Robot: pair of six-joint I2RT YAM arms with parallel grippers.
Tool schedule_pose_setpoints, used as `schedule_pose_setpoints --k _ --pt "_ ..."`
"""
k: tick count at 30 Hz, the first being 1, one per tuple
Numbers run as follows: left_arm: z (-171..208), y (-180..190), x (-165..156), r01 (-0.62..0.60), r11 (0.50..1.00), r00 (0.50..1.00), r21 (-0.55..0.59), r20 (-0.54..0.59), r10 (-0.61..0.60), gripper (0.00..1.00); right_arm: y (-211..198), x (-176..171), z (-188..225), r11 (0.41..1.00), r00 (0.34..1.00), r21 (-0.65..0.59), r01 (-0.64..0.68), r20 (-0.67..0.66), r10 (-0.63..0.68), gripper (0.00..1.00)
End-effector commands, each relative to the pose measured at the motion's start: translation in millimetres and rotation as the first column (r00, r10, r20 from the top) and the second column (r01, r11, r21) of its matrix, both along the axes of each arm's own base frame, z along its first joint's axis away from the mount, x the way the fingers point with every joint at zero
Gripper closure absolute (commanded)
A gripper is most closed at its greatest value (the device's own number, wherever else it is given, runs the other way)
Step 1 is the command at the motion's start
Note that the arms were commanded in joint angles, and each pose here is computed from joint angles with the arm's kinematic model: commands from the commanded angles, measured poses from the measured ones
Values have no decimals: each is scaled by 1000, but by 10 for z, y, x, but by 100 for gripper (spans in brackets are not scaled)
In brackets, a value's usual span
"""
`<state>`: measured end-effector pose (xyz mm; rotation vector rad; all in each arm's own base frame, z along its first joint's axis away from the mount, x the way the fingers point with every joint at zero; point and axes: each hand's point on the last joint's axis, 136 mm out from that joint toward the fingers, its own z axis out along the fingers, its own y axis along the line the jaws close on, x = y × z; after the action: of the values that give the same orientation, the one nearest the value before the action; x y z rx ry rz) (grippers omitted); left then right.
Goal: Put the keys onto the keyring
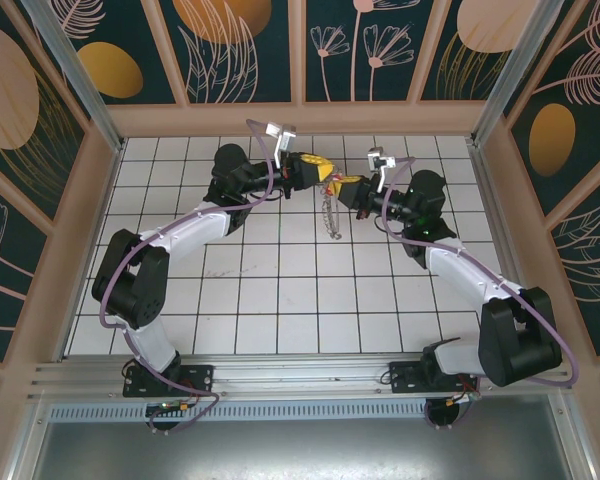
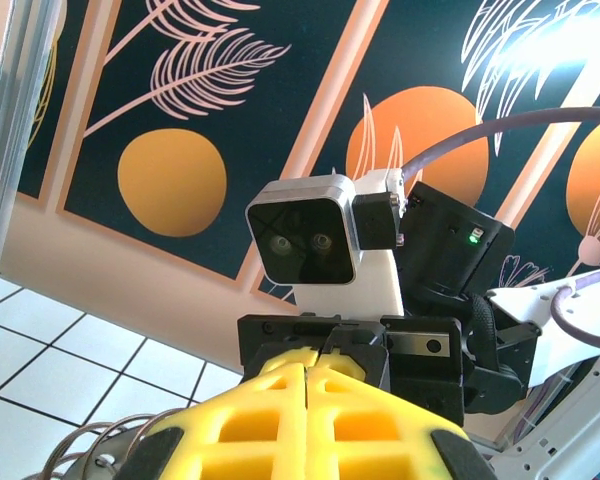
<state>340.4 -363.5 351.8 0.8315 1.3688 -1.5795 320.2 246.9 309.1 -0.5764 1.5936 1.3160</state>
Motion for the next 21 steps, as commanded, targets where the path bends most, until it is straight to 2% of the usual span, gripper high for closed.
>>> schedule_pose_setpoints --k 1,9,16,20,21 --pt "397 64 -119 -10 997 994 -82 105 18 100 77 -139 112 999 998 -2 -49 49 49 100" --pt "398 66 -119 -17 995 994 -96 102 27 100 284 -253 111 994 993 -30 -105 60 106 100" --pt "363 56 -112 -26 994 995 -103 88 36 100 296 -203 95 996 995 -41 -82 51 84 100" --pt "344 79 -91 -50 991 996 -122 70 59 100 163 -182 76 999 999 -42 -28 39 29 72" --pt "346 85 -89 -54 990 996 -128 66 63 100 118 -184 77 999 999 -37 -16 34 17 69"
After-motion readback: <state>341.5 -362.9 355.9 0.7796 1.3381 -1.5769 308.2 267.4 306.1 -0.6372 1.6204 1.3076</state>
